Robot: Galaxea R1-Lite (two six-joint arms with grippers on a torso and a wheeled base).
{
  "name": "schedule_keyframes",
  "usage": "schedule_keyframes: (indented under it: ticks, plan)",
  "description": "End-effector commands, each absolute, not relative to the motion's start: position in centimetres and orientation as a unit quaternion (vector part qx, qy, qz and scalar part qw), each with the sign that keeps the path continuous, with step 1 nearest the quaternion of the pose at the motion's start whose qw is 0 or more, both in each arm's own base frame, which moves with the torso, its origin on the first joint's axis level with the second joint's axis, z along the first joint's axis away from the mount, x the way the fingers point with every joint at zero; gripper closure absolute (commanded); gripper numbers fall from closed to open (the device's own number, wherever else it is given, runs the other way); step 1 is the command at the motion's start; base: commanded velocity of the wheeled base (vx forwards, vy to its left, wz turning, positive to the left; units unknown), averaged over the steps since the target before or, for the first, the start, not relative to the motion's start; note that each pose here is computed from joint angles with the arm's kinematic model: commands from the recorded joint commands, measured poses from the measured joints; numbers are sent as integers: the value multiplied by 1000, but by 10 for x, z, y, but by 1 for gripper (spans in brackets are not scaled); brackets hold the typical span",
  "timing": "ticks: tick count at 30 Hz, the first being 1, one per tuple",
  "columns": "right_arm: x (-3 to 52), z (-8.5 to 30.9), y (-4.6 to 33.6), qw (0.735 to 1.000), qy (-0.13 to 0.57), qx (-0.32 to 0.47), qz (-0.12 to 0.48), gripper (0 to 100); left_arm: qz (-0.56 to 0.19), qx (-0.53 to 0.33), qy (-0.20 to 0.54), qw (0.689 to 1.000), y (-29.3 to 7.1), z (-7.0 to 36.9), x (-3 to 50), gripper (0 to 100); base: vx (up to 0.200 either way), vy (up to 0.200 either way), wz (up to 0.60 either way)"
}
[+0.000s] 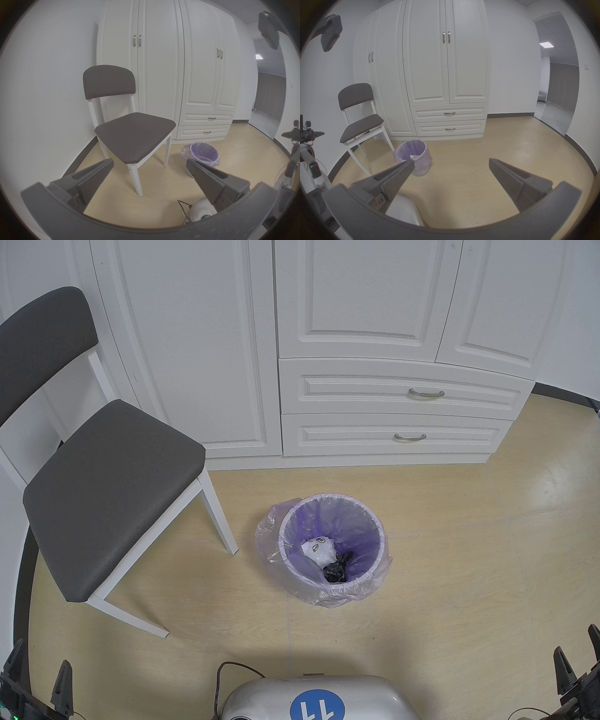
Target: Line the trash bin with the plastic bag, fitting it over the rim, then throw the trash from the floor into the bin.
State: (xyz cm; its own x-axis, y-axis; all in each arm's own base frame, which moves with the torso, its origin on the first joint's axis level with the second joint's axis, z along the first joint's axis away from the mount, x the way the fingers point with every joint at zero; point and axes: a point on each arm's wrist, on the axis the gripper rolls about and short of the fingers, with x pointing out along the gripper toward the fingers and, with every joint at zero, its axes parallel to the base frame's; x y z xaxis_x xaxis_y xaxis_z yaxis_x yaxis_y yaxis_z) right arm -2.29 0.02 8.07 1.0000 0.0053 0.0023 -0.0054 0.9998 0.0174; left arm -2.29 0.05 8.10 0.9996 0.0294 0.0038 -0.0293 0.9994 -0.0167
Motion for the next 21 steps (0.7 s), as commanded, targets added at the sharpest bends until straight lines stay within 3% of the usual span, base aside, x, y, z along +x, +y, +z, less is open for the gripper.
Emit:
schedule_keyframes:
  ticks: [1, 21]
  plan:
    - [-23, 76, 0, 1000, 0, 8, 2, 0, 13, 1, 0, 1000, 0, 75, -23, 0, 0, 0, 0]
    - [-23, 76, 0, 1000, -1, 9, 2, 0, 14, 0, 0, 1000, 0, 75, -23, 0, 0, 0, 0]
